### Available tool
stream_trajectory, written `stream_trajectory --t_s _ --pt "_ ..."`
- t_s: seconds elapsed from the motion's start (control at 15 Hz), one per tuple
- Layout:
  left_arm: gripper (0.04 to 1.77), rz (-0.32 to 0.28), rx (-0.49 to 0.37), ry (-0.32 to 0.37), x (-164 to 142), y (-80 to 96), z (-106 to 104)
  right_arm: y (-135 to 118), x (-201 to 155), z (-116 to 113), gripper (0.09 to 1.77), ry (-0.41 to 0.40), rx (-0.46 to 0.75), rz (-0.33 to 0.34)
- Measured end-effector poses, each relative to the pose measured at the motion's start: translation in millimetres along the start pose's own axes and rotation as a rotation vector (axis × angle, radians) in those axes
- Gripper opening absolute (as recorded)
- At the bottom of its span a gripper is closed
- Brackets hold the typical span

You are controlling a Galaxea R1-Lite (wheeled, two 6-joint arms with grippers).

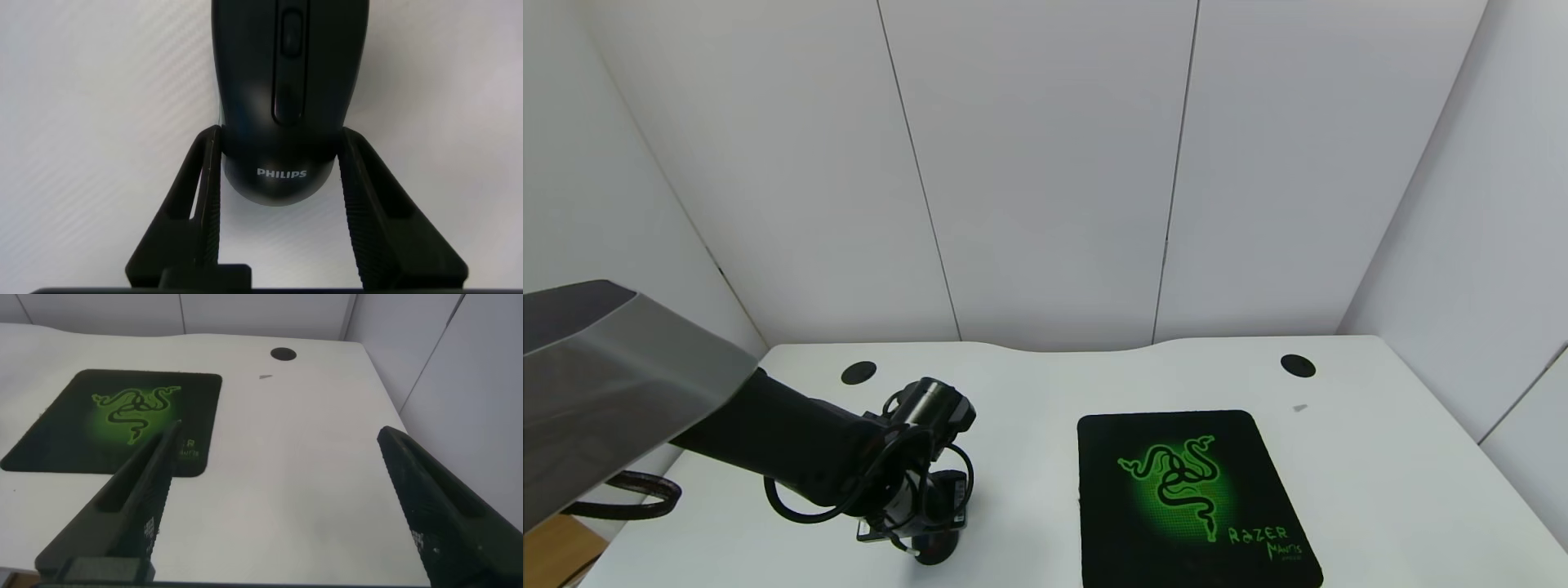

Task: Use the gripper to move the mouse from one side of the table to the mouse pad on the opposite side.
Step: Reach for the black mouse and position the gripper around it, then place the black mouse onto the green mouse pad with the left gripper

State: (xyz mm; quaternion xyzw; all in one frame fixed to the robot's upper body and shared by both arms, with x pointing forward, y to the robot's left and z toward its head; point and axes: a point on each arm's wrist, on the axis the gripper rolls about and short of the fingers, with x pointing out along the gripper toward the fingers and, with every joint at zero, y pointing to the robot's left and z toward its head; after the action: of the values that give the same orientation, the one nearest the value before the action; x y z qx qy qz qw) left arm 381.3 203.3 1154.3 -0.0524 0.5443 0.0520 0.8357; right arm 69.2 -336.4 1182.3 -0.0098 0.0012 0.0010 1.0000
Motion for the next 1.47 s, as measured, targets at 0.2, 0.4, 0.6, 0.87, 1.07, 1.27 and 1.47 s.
stream_trajectory --t_s 0.2,0.4,0.6,0.87,1.07,1.27,1.47 --pt "0.91 0.002 0.000 0.000 -0.3 -0.1 0.1 0.0 0.0 0.0 1.71 0.000 0.000 0.000" --pt "0.91 0.010 0.002 0.003 -0.7 0.4 -0.3 0.0 0.0 0.0 1.71 0.000 0.000 0.000" --pt "0.90 0.006 -0.003 -0.005 -4.0 0.3 1.4 0.0 0.0 0.0 1.71 0.000 0.000 0.000" --pt "0.90 0.013 -0.002 0.004 -11.1 1.0 3.1 0.0 0.0 0.0 1.71 0.000 0.000 -0.001" --pt "0.90 0.033 -0.019 0.049 -24.9 0.6 9.6 0.0 0.0 0.0 1.71 0.000 0.000 0.000" --pt "0.90 0.022 -0.031 0.045 -40.3 -6.9 21.2 0.0 0.0 0.0 1.71 0.000 0.000 0.000" --pt "0.90 -0.017 -0.063 0.012 -52.8 -22.6 27.4 0.0 0.0 0.0 1.71 0.000 0.000 -0.001"
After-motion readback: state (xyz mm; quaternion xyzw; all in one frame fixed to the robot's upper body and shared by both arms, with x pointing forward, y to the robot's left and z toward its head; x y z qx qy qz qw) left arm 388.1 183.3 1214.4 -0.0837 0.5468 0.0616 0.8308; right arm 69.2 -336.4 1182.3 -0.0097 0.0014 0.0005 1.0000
